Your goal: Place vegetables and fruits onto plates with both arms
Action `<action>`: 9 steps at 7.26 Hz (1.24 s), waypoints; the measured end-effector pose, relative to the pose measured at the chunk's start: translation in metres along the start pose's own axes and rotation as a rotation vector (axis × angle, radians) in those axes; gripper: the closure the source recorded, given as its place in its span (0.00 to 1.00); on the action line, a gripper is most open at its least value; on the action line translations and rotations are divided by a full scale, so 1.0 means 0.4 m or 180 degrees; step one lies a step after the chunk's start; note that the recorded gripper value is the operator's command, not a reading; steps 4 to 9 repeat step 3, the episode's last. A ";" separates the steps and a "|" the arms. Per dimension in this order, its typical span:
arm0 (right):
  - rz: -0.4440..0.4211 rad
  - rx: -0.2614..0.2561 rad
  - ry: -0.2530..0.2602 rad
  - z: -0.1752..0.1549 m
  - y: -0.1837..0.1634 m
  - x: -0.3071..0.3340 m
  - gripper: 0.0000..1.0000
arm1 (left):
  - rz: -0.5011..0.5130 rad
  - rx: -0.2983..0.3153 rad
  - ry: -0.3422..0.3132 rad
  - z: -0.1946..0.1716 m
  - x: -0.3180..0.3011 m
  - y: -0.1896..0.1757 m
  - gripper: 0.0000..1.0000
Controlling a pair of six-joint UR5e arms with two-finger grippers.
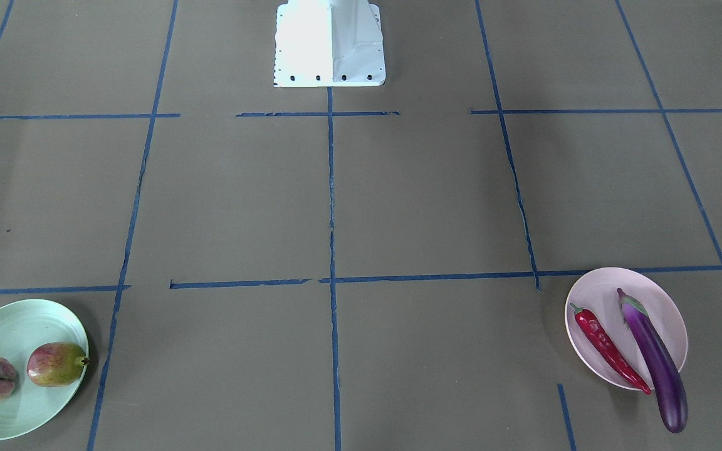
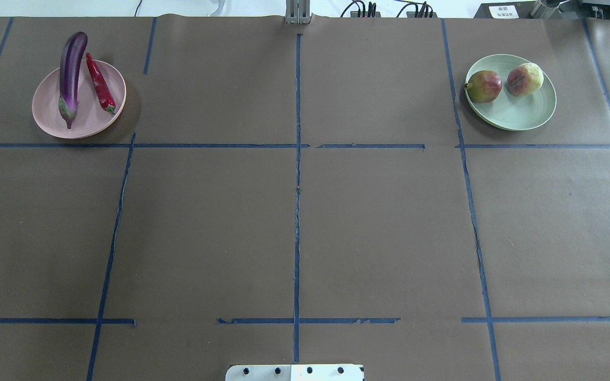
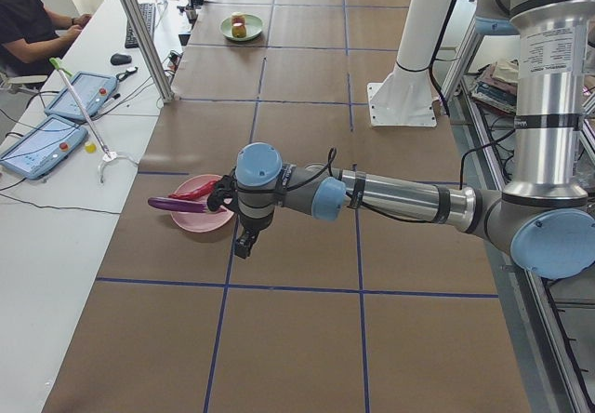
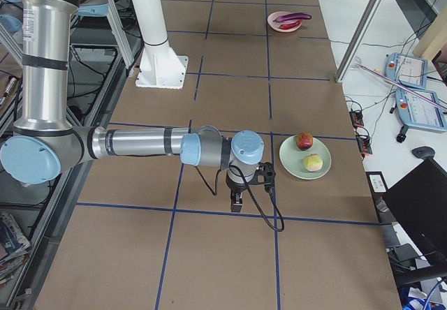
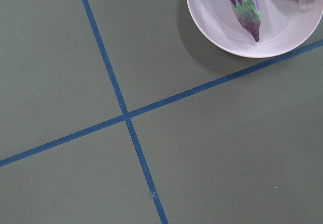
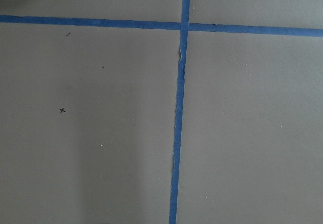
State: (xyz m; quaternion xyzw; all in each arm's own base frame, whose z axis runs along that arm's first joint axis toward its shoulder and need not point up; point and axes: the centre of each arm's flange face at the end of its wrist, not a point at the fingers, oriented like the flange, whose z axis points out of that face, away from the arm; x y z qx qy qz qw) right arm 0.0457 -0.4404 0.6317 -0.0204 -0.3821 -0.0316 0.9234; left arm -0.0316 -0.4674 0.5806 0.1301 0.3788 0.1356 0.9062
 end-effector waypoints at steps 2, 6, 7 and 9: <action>-0.0026 0.0015 -0.0002 -0.006 -0.002 -0.007 0.00 | -0.0033 -0.0076 0.0011 0.026 -0.007 0.017 0.00; -0.0037 0.0022 0.0002 -0.008 -0.002 -0.009 0.00 | -0.0012 -0.0120 0.0021 0.044 0.000 0.015 0.00; -0.0037 0.0022 0.0002 -0.008 -0.002 -0.009 0.00 | -0.0012 -0.0120 0.0021 0.044 0.000 0.015 0.00; -0.0037 0.0022 0.0002 -0.008 -0.002 -0.009 0.00 | -0.0012 -0.0120 0.0021 0.044 0.000 0.015 0.00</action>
